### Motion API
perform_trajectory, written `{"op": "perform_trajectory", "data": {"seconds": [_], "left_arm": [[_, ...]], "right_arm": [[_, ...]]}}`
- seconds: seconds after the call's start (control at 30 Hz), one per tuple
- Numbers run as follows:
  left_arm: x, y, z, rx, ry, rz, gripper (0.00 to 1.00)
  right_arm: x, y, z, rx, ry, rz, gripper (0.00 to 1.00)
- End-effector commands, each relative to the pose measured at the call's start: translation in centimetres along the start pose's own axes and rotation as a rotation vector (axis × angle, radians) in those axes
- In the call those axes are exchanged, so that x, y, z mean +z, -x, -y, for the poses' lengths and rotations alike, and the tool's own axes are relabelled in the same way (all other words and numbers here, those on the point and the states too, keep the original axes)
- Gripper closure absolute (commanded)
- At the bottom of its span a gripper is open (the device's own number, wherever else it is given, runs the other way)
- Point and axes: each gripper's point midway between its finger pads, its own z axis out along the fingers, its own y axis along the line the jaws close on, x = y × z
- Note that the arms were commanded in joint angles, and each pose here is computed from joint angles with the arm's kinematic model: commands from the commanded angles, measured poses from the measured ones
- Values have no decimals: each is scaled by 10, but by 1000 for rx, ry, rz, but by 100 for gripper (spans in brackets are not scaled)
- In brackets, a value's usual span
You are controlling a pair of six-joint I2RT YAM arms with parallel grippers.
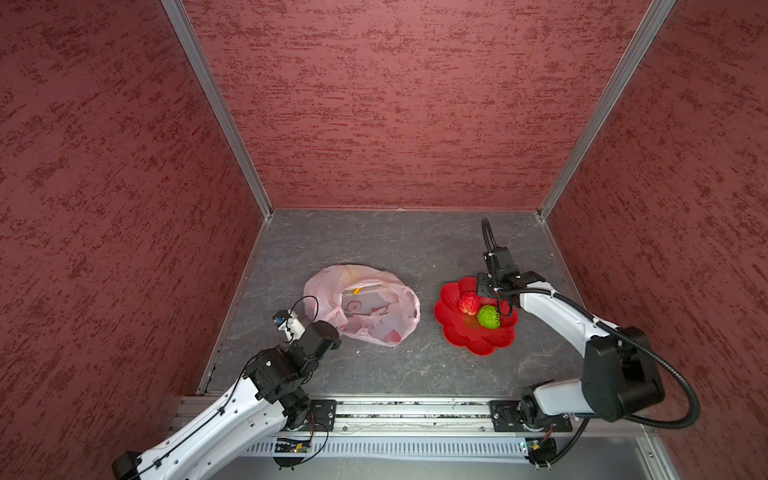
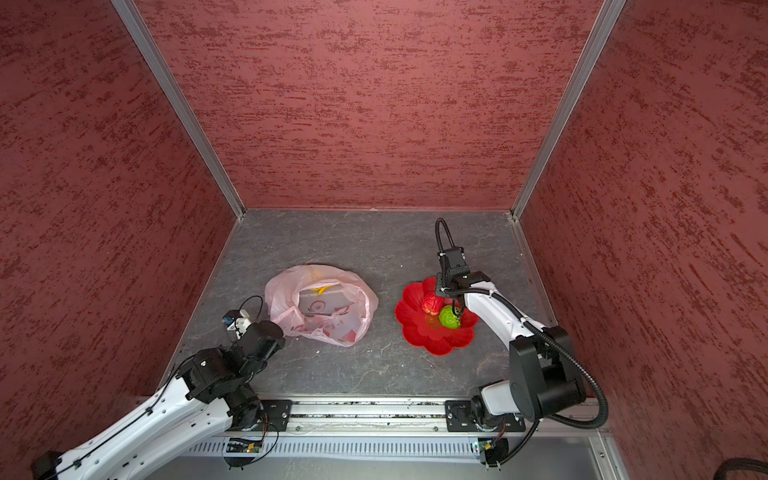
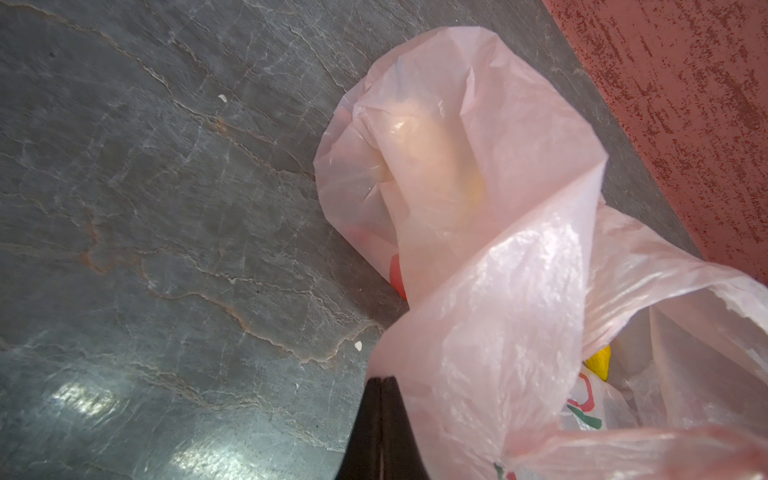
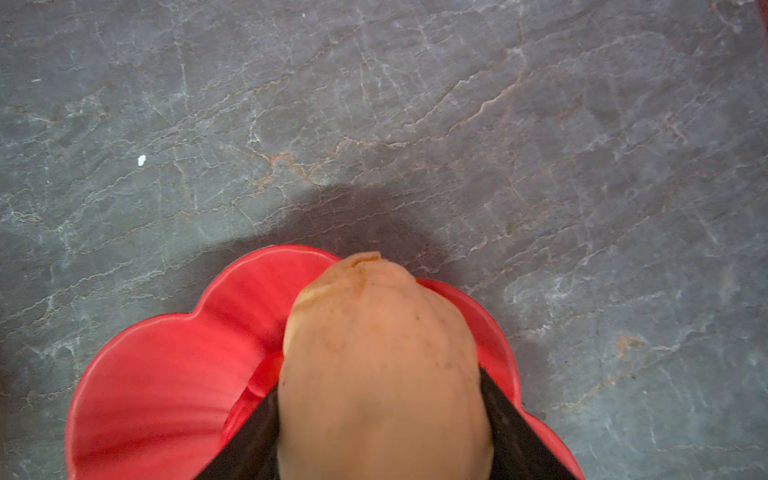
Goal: Take the fake fruits out of the plastic bag
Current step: 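Carry the pale fruit over the red plate and lower it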
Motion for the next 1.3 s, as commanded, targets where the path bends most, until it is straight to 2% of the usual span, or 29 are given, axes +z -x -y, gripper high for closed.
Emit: {"op": "perform_trajectory", "data": {"seconds": [0.0,0.33,1.0,1.27], "left_arm": [[1,-1,0,8,-9,-1,100],[1,0,-3,4,-7,-2,100],[1,-1,-2,0,-14,-6,100],[1,-1,-3,0,-14,-8,100]], "right_arm": [[6,-1,4,14,-14,12,48],[14,-13,1,38,15,-13,45],[-1,-19,-4,61,60,-6,42],[6,-31,-6,62,58,-33,39]]}}
